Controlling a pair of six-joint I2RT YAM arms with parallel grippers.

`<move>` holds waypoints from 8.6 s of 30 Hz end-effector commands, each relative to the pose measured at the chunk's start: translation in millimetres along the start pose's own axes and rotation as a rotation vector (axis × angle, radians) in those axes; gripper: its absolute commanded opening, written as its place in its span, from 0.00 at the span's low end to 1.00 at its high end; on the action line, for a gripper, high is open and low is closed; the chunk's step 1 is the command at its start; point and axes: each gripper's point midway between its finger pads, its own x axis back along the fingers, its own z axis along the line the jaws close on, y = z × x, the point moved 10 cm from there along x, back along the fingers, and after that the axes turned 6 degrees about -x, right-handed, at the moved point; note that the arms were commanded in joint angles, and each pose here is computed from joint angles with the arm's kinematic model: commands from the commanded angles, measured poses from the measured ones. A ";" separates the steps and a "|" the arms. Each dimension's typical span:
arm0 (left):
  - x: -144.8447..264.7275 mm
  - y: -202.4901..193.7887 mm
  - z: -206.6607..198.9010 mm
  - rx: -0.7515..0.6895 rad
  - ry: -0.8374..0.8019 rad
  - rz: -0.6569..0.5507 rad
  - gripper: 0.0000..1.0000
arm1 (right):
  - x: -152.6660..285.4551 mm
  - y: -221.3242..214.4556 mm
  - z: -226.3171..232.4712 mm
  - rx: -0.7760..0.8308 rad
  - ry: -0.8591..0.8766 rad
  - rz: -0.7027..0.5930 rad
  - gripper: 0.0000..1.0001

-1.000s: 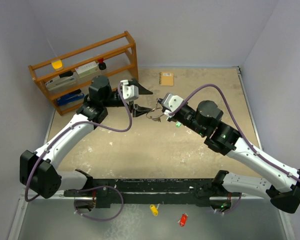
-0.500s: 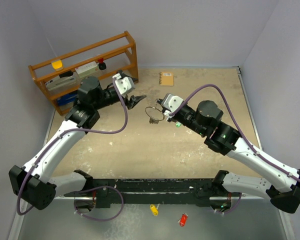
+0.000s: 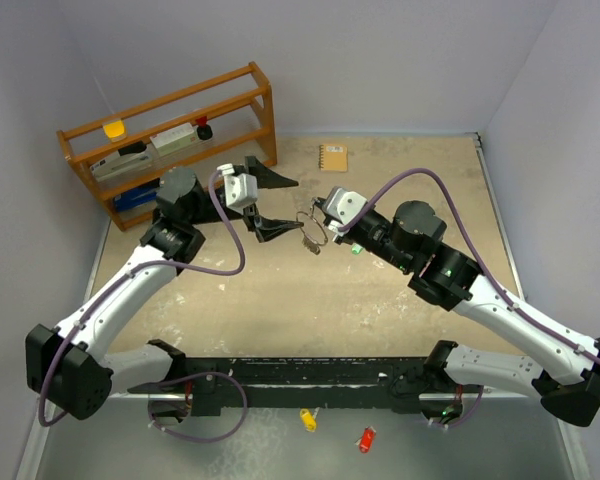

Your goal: Remove the keys from the keyring

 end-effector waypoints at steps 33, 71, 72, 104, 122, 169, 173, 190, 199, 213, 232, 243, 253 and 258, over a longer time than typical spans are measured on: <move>-27.3 -6.8 -1.0 0.211 -0.191 -0.345 0.65 | 4.9 35.7 -13.0 0.050 -0.029 -0.142 0.00; -30.5 4.9 -3.7 0.333 -0.267 -0.480 0.47 | 3.5 50.1 -16.0 0.218 0.075 -0.161 0.00; -30.4 5.5 -4.4 0.332 -0.268 -0.480 0.46 | 3.5 50.0 -16.1 0.221 0.073 -0.163 0.00; -26.5 -6.4 -1.3 0.402 -0.118 -0.526 0.72 | 2.3 52.5 -30.2 0.229 -0.103 -0.168 0.00; -29.0 1.0 6.7 0.351 -0.127 -0.552 0.77 | -4.0 48.0 -23.5 0.208 -0.049 -0.169 0.00; -40.6 5.6 -16.5 0.389 -0.284 -0.509 0.37 | -2.4 50.1 -24.7 0.218 -0.058 -0.183 0.00; -42.8 6.9 -13.3 0.399 -0.277 -0.520 0.34 | -1.6 49.2 -24.1 0.217 -0.057 -0.185 0.00; -41.1 7.5 -14.7 0.394 -0.261 -0.532 0.27 | -2.7 48.3 -23.8 0.215 -0.058 -0.185 0.00; -40.9 4.8 -14.3 0.392 -0.261 -0.523 0.26 | -1.4 49.6 -25.3 0.217 -0.065 -0.179 0.00; -36.5 7.0 -6.7 0.381 -0.235 -0.530 0.26 | 7.3 49.7 -27.5 0.221 -0.090 -0.177 0.00; -36.1 13.9 -2.5 0.370 -0.225 -0.551 0.30 | 3.1 43.6 -23.0 0.205 -0.070 -0.171 0.00; -35.4 6.6 -5.8 0.384 -0.227 -0.531 0.26 | -1.3 46.0 -24.8 0.210 -0.087 -0.183 0.00; -35.3 6.1 -6.0 0.383 -0.227 -0.530 0.26 | -1.2 44.2 -24.7 0.208 -0.093 -0.177 0.00; -35.4 5.6 -5.9 0.383 -0.225 -0.530 0.25 | 0.6 46.0 -25.9 0.210 -0.100 -0.181 0.00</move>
